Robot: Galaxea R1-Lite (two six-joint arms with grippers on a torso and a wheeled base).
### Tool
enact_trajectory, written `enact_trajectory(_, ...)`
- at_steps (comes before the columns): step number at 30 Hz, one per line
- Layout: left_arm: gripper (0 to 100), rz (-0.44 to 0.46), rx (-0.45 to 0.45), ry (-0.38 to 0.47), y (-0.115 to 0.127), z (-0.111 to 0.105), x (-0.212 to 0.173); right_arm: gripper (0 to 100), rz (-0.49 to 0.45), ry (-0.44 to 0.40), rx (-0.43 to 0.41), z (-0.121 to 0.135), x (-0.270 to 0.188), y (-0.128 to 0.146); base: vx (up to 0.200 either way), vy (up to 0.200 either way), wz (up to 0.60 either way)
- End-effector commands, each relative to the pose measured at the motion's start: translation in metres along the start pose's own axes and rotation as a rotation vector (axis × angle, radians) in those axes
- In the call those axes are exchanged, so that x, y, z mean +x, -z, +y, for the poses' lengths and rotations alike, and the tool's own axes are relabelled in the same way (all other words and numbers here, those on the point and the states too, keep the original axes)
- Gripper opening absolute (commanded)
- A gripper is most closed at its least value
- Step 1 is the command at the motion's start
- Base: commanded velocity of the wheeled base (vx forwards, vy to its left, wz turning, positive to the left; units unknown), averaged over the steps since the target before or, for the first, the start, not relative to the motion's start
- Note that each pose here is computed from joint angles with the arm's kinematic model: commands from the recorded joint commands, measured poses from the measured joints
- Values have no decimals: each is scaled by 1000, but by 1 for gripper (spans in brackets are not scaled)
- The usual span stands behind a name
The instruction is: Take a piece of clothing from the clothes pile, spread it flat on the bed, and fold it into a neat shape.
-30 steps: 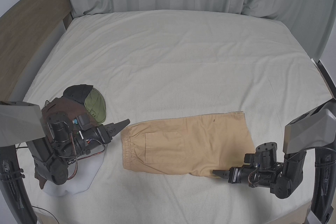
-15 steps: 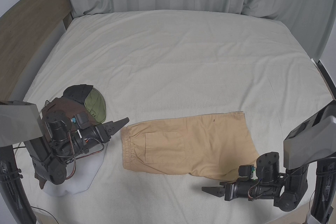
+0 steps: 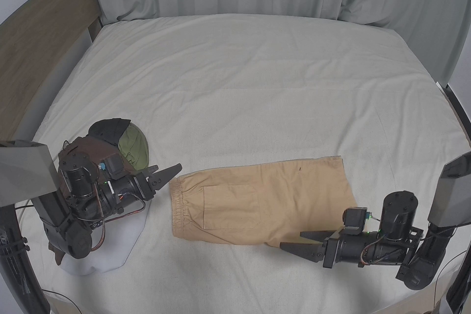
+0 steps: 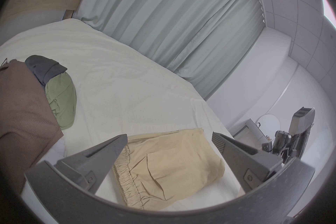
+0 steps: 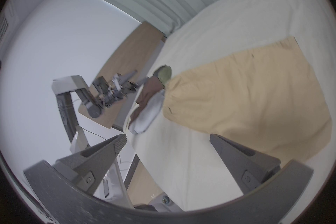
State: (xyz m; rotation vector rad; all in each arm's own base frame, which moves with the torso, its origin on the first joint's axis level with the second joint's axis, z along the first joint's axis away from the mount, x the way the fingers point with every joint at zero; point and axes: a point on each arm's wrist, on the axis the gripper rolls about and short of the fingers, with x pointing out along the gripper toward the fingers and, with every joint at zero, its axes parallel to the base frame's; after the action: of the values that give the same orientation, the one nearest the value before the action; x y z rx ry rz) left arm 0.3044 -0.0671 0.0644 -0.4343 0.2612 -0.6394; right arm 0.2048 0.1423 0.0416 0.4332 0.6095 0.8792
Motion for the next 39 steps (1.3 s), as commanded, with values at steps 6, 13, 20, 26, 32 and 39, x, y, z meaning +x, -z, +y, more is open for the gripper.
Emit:
enact_trajectory(6,100,22,1,30,2,-1,-2,100,-209,-85,-162,21,-10,-47,0,0,0)
enact_trajectory(13,100,44,-11,31,7,0,-3,100,-241,-70,-148,12,-31,-56,0,0,0)
enact_trajectory(20,100,80,-26,37,17,3,0,100,-277,-76,-164,9,-30,-67,0,0,0)
enact_trajectory(26,100,87,-35,33,20,7,5,100,-297,-53,-165,4,-34,-71,0,0,0)
enact_trajectory(32,100,90,-37,31,29,20,25,100,-292,-54,-164,4,-33,-70,0,0,0)
enact_trajectory(39,100,112,-87,1,51,40,46,100,-292,-52,-159,3,-33,-70,0,0,0)
